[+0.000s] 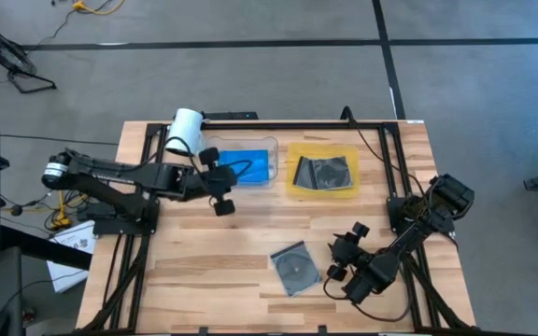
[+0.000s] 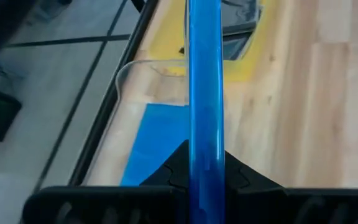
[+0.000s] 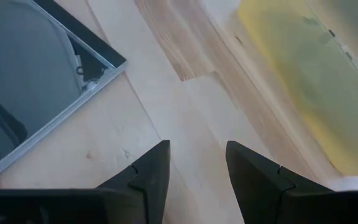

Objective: Pick & place jewel cases by type
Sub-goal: Put the blue CD case into the transparent bin

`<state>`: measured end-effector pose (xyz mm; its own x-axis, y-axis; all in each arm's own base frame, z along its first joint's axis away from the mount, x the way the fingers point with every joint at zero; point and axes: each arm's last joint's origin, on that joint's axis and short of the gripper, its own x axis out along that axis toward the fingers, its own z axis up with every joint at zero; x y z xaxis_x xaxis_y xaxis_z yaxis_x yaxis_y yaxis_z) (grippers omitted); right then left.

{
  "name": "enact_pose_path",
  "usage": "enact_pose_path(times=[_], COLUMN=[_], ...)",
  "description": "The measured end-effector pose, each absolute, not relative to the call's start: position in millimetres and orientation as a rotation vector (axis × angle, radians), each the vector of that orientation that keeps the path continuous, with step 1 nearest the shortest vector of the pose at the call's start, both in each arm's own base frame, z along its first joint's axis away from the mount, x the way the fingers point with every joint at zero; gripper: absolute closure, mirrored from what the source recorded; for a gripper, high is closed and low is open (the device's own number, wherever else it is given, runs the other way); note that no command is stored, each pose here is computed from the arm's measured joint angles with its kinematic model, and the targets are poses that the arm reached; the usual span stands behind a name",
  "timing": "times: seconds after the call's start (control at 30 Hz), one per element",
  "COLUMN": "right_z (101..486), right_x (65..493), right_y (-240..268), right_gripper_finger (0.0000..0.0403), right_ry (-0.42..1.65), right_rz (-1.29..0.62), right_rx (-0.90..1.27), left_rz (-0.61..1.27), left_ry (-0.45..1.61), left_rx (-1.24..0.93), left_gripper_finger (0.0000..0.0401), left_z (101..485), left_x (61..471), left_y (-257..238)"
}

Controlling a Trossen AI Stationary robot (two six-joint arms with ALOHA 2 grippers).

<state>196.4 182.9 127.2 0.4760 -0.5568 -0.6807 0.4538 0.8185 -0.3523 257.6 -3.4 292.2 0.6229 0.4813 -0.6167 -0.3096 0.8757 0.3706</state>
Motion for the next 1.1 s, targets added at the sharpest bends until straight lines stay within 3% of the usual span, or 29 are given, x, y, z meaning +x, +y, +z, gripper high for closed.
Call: enact_pose_path(times=[0.3, 1.1], right_z=[127.2, 127.2], right_x=[196.4, 198.8], right_y=[182.9, 181.3], right_gripper_finger=[0.0253, 0.0253], right_ry=[0.885, 0.88], right_rz=[-0.613, -0.62], right_rx=[-0.144, -0.134], left_rz=[0.472, 0.252], left_ry=[0.872, 0.895], left_rx=[0.376, 0.206], left_gripper_finger=[0.0385, 0.0385], left_z=[292.5, 284.4], left_x=[252.8, 233.2], left_y=[32.4, 122.0])
